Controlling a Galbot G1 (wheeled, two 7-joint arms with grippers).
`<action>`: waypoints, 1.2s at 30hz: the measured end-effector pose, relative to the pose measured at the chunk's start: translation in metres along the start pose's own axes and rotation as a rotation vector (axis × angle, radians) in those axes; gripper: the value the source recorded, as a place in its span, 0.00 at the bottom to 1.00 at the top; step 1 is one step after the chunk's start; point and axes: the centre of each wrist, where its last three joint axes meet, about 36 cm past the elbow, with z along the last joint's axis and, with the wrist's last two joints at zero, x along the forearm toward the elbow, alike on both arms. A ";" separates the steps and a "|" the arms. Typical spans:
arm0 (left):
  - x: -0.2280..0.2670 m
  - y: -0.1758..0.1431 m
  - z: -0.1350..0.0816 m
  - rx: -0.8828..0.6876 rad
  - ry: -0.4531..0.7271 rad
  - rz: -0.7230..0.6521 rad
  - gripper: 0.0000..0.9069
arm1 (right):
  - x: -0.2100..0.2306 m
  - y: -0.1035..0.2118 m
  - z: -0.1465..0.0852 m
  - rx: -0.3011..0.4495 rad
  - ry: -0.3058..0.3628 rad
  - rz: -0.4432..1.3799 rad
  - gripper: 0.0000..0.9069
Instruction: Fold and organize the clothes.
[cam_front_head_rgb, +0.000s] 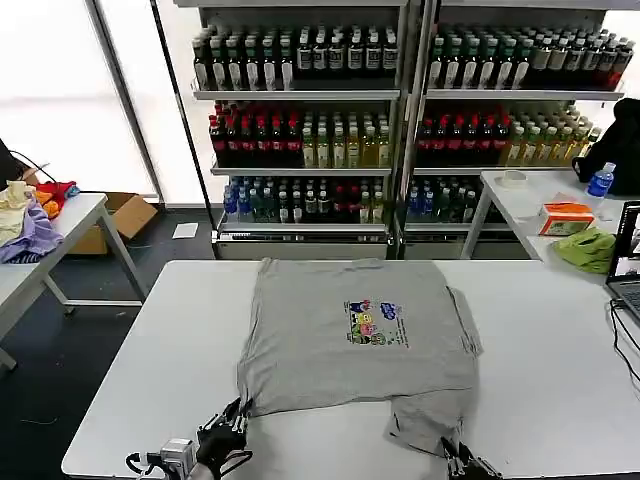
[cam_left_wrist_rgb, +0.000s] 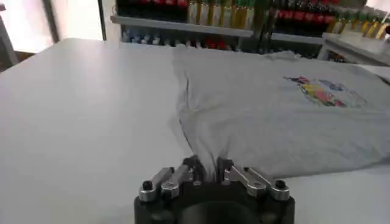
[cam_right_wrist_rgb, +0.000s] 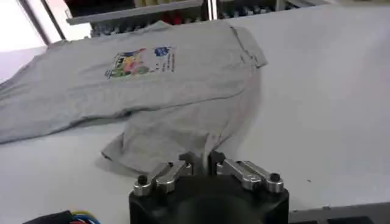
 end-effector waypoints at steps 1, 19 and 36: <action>0.000 0.000 0.001 -0.001 -0.002 -0.002 0.00 | 0.000 -0.001 -0.001 0.000 -0.003 -0.002 0.00; 0.024 0.001 -0.003 -0.028 -0.033 -0.056 0.00 | 0.040 -0.001 -0.016 -0.003 0.010 -0.032 0.00; 0.087 0.011 -0.012 -0.125 0.023 -0.067 0.00 | 0.090 0.017 -0.036 0.006 -0.041 -0.116 0.00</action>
